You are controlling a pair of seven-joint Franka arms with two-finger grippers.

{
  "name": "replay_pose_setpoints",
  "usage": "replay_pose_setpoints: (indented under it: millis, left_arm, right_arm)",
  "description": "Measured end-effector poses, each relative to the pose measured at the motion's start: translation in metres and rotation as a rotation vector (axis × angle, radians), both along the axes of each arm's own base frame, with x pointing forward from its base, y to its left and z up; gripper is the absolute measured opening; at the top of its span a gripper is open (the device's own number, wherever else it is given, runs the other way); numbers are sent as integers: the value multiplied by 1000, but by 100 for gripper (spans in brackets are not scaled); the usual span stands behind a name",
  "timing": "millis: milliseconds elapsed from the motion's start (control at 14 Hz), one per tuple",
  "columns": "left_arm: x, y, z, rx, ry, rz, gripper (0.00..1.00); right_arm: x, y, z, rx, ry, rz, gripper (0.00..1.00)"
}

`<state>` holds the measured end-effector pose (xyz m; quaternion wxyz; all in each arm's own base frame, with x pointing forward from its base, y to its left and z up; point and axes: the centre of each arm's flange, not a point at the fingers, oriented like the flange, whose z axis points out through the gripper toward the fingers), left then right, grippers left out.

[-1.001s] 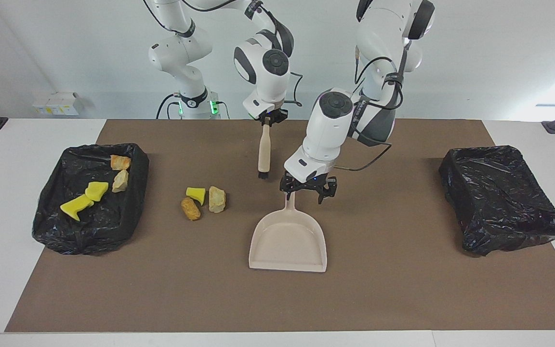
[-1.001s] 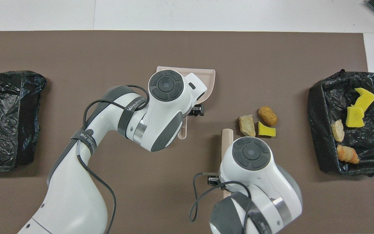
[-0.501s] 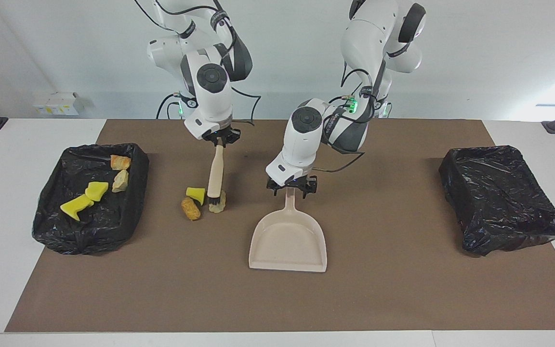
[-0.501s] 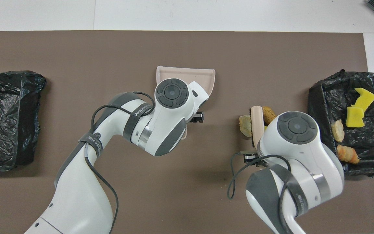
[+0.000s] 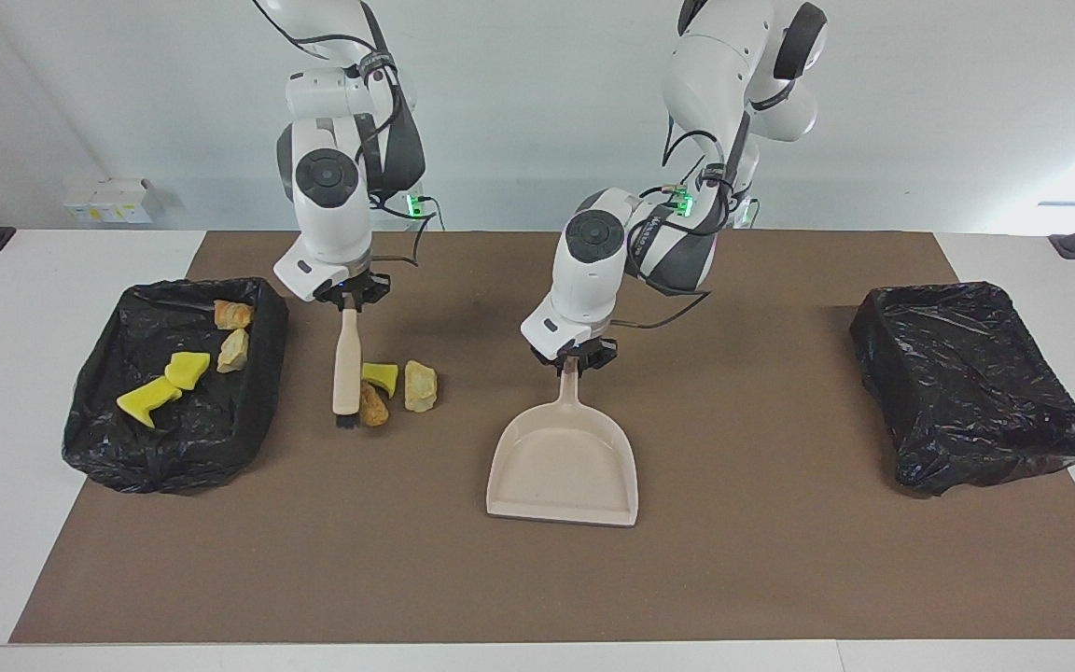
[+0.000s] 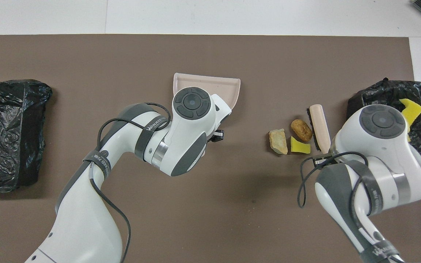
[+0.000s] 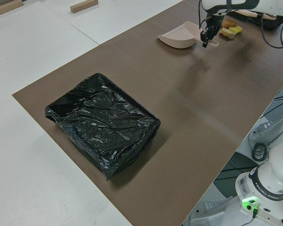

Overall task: Sweep and dump trash in bin
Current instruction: 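Lift the brush with the right gripper toward the second scrap pile, then slide the dustpan toward the scraps while the right gripper positions the brush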

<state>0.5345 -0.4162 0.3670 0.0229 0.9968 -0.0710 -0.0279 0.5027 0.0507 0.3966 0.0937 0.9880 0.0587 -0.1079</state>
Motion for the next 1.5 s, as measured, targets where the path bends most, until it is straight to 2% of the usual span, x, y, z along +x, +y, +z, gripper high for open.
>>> replay_pose_setpoints:
  millis: [143,286,501,930,1216,1502]
  left_arm:
    - [3,10,14,-1,-5,-18,31]
    - [8,25,29,2,-2,-88,31]
    - [13,60,60,15,17,-253,31]
    - [26,167,119,4,48,-639,31]
    - [23,212,108,28,88,-861,31]
    - [22,219,92,91,42,-1075,31]
  right_arm:
    - [5,-36,-5,26,-5,27,26]
    - [2,-51,-15,34,6,26,26]
    - [-5,-40,-27,49,28,35,26]
    - [-15,-30,-49,88,28,33,26]
    - [-18,-7,-51,128,34,35,26]
    - [-22,24,-51,142,28,-22,26]
